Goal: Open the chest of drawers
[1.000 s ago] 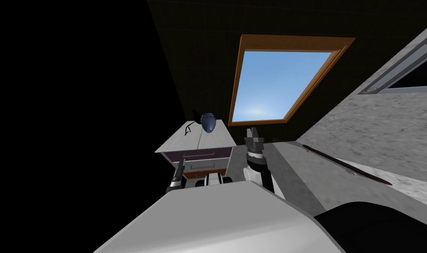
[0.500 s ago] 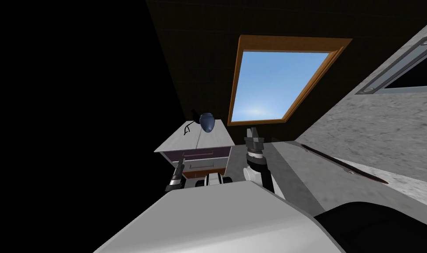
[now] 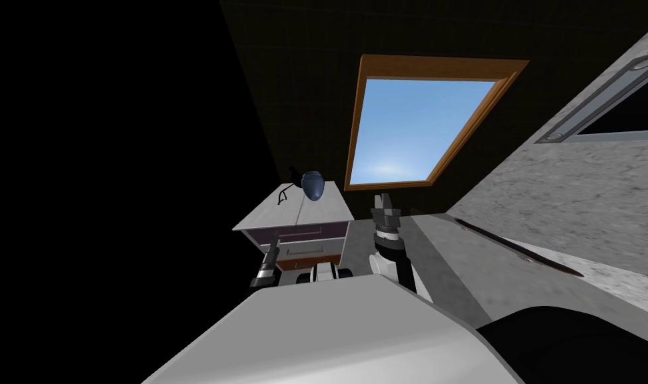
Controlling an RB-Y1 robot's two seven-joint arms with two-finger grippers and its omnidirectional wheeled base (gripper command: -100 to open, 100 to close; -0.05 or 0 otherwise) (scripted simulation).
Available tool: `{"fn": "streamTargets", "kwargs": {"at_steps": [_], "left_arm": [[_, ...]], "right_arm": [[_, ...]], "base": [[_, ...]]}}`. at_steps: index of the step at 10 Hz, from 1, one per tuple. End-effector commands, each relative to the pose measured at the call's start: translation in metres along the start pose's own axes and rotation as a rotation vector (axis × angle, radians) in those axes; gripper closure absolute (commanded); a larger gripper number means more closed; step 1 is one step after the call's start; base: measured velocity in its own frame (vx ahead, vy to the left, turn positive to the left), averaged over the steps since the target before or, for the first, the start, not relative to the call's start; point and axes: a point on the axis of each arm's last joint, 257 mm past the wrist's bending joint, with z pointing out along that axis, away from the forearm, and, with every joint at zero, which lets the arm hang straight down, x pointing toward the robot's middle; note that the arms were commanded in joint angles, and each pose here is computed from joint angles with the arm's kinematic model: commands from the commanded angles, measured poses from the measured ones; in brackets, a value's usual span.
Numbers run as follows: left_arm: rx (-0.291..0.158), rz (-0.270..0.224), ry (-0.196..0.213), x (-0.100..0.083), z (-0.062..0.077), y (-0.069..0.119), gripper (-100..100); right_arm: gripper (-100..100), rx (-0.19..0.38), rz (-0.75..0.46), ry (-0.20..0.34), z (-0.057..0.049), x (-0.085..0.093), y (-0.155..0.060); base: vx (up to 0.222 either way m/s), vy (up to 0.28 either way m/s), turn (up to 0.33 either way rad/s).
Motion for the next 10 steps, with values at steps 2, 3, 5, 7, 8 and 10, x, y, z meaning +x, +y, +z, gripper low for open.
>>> {"fn": "streamTargets", "kwargs": {"at_steps": [2,3,5,7,8,10], "left_arm": [[-0.035,0.001,0.004,-0.0042,0.0048,0.0022,-100],[-0.026,0.001,0.002,-0.0031,0.0042,0.0013,-100],[-0.03,0.002,0.0,-0.0086,0.0054,-0.0047,-100],[-0.029,0.003,-0.001,-0.0096,0.0054,-0.0055,-100],[-0.03,0.002,0.0,-0.0078,0.0053,-0.0037,100],[-0.029,0.001,0.003,-0.0032,0.0044,0.002,100]], "right_arm": [[0,0.0,0.0,0.0,0.0,0.0,0.0],[0,0.0,0.0,0.0,0.0,0.0,0.0],[0,0.0,0.0,0.0,0.0,0.0,0.0],[0,0.0,0.0,0.0,-0.0001,0.0,0.0],[0,0.0,0.0,0.0,0.0,0.0,0.0],[0,0.0,0.0,0.0,0.0,0.0,0.0]], "base": [[-0.012,-0.025,-0.006],[-0.007,-0.011,-0.001],[0.071,-0.01,-0.023],[0.061,0.0,0.0],[-0.029,0.001,-0.001],[-0.057,0.009,0.024]]}}
